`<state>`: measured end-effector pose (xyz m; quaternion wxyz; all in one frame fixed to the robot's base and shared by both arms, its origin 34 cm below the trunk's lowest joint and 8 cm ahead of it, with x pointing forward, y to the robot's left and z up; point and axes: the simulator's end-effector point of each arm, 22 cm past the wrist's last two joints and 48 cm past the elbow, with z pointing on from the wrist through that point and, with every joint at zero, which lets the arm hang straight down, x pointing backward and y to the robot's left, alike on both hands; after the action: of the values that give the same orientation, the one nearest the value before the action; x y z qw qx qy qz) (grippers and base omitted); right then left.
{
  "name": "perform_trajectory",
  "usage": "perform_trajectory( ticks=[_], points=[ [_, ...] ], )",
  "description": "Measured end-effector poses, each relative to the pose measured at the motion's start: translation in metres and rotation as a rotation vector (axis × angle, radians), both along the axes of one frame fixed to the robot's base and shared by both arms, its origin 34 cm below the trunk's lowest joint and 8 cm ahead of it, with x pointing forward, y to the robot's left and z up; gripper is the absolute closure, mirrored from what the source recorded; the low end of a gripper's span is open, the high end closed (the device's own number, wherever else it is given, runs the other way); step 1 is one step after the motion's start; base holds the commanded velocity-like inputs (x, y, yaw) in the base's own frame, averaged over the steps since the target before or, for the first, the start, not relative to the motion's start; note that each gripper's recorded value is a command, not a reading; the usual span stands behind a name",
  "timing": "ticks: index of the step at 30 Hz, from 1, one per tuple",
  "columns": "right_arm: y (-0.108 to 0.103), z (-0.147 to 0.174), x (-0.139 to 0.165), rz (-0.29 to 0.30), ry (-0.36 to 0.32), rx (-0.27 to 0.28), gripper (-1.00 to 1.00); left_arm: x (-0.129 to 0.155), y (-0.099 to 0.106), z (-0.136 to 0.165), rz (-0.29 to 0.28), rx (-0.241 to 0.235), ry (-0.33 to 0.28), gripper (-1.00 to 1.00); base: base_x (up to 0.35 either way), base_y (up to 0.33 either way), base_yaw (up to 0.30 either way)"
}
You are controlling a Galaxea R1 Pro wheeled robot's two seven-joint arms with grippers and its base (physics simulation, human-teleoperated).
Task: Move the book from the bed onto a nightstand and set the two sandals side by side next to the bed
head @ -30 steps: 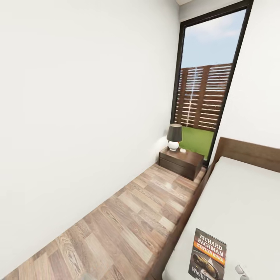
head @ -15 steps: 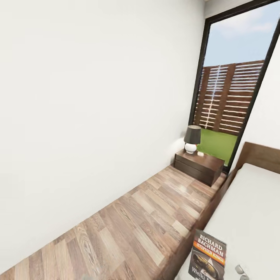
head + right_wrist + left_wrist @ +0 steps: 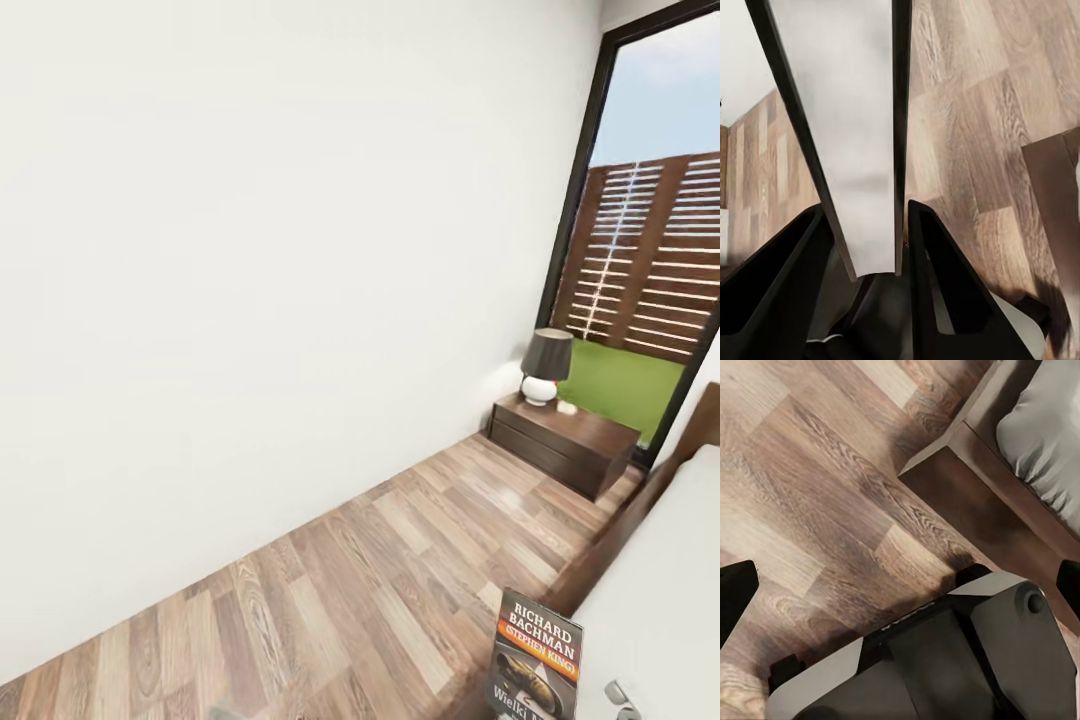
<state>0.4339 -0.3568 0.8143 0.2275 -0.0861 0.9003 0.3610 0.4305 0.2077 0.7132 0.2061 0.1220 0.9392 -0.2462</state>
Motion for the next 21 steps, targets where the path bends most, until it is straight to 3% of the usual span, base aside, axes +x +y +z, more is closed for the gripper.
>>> perform_trajectory(
  ticks=[4,7,9,12,14,18,21],
  points=[
    [0.000,0.000,0.000,0.000,0.000,0.000,1.00,0.000,0.001,0.000,0.002,0.004,-0.001,-1.00,0.000,0.000,0.292],
    [0.000,0.000,0.000,0.000,0.000,0.000,1.00,-0.002,0.007,-0.005,0.014,0.035,0.002,-1.00,0.000,0.000,0.292],
    [0.000,0.000,0.000,0.000,0.000,0.000,1.00,-0.010,0.011,-0.011,0.022,0.055,0.012,-1.00,0.000,0.000,0.292],
    [0.000,0.000,0.000,-0.001,0.001,-0.001,1.00,-0.044,0.004,-0.026,0.013,0.064,0.055,-1.00,0.000,0.000,0.292],
    [-0.001,-0.002,-0.002,-0.007,0.008,-0.001,1.00,-0.071,-0.005,-0.035,-0.038,0.071,0.071,-1.00,0.000,0.000,0.292],
    [0.008,-0.007,-0.007,-0.010,0.025,0.014,1.00,-0.088,-0.033,-0.038,-0.146,0.070,0.046,-1.00,0.000,0.000,0.292],
    [0.013,-0.008,-0.007,-0.013,0.027,0.023,1.00,-0.092,-0.045,-0.037,-0.179,0.064,0.039,-1.00,0.000,0.000,0.292]
  ],
)
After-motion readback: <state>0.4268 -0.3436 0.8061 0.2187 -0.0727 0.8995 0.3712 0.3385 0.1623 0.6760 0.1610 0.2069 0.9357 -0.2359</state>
